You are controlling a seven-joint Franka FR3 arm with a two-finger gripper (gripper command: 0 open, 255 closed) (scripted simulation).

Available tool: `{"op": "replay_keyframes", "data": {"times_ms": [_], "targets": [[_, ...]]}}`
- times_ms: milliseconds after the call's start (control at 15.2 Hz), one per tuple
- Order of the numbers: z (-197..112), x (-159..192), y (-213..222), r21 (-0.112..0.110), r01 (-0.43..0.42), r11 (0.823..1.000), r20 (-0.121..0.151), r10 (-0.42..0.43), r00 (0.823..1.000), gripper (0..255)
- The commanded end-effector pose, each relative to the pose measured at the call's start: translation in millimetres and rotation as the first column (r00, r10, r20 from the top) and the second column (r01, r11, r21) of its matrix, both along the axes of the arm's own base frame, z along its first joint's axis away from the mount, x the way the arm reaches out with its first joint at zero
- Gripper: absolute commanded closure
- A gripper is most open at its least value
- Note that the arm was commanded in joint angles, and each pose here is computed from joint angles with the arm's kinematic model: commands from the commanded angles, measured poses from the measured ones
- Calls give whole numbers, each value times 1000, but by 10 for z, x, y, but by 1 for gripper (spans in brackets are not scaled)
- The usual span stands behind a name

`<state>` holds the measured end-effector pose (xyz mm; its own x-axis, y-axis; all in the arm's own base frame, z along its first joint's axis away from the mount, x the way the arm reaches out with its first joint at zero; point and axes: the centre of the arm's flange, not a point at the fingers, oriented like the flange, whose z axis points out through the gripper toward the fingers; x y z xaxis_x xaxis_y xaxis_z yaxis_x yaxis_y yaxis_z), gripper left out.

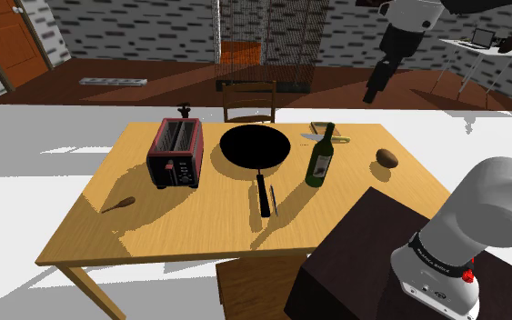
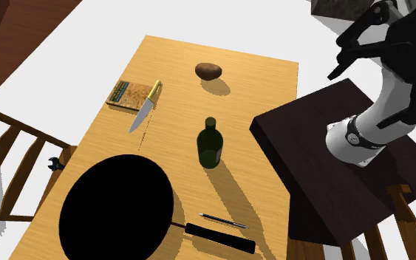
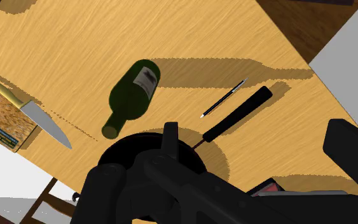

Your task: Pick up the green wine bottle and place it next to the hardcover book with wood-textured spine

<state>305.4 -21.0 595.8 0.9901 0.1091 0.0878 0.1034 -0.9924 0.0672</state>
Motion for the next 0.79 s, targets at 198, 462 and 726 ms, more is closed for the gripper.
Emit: {"op": "replay_keyframes", "data": {"times_ms": [198,462,726], "targets": [[-280,160,-223,2,1,1000,11,-1,1000,0],[-650,377,-519,5,2,1000,26,-2,1000,0],[-1019,599,-815,8,3,1000,41,-3,999,0]]}}
